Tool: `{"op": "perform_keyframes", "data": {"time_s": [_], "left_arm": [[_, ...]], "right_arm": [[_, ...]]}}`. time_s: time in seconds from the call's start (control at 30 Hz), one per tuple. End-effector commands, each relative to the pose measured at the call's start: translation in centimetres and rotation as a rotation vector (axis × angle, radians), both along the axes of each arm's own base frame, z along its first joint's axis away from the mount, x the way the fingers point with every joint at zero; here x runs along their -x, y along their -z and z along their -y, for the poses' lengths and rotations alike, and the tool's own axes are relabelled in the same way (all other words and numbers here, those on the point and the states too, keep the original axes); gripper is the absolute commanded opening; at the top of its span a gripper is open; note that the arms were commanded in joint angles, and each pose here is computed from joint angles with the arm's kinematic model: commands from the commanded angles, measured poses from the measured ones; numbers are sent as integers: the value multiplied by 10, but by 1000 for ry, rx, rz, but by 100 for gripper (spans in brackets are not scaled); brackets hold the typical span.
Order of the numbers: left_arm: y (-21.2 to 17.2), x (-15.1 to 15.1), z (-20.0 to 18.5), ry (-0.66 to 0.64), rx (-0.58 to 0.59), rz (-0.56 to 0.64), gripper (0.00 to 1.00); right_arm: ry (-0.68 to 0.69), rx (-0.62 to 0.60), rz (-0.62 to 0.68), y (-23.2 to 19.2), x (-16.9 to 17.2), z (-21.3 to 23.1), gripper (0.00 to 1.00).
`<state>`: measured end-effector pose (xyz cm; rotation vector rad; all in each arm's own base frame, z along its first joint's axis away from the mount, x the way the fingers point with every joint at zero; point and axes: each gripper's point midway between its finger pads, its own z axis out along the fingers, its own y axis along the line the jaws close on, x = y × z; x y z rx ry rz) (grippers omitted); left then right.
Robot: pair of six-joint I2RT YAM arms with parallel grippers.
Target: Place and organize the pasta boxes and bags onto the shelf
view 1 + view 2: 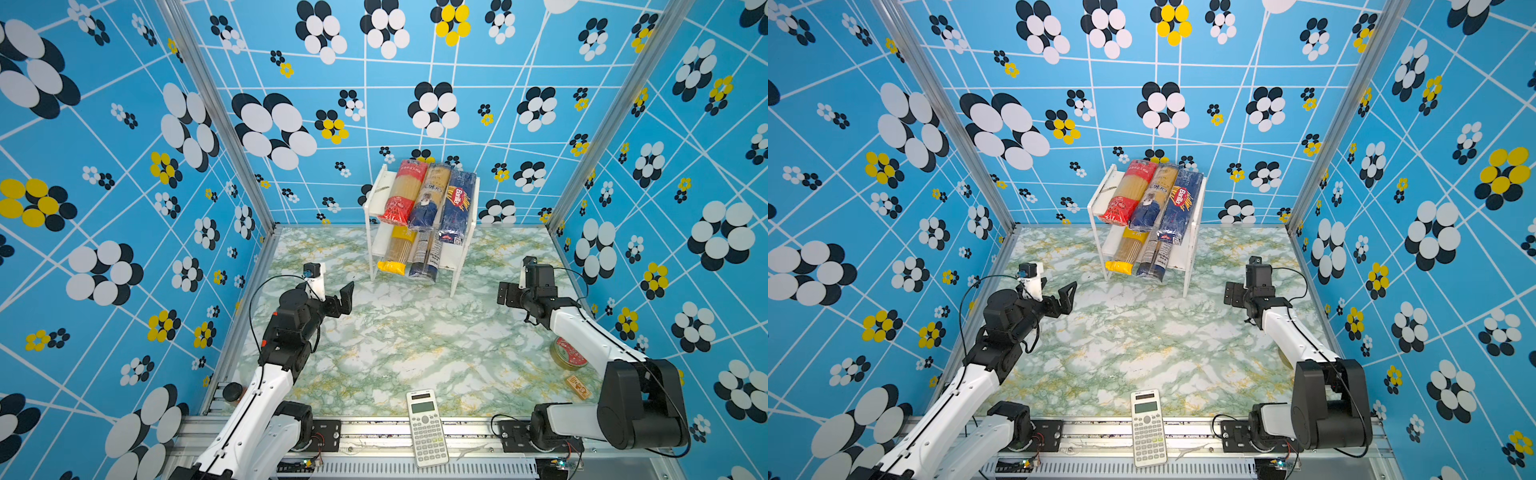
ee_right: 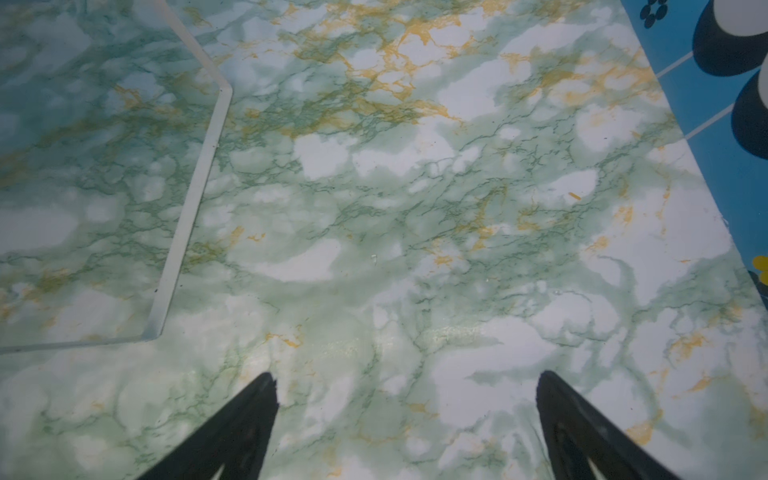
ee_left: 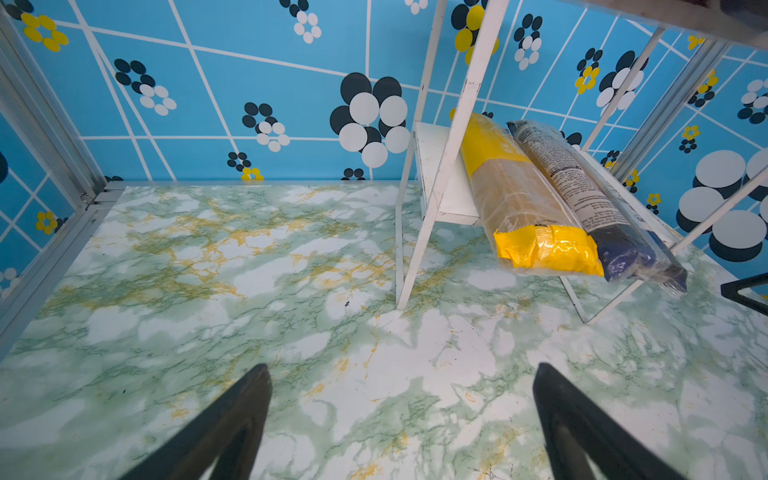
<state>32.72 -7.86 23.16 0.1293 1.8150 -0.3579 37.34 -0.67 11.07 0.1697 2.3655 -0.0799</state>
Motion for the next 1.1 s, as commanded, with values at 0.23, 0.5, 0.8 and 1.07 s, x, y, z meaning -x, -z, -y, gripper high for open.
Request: {"op": "perform_keyframes", "data": {"time_s": [0.23,0.5,0.8,1.07], "left_arm": [[27,-28,-26,-29,-22,15,99],[53,-32,-43,-91,-110,9,99],[90,-41,-50,-89,-170,-15,99],[104,-49,-57,-104,-123,-6,99]], "right_arm": [[-37,12,145,-2,-22,-2,99],[-37,22,179,3,-30,-1,99],[-36,23,205,4,-41,-1,99],[-35,48,204,14,-43,3,99]]}}
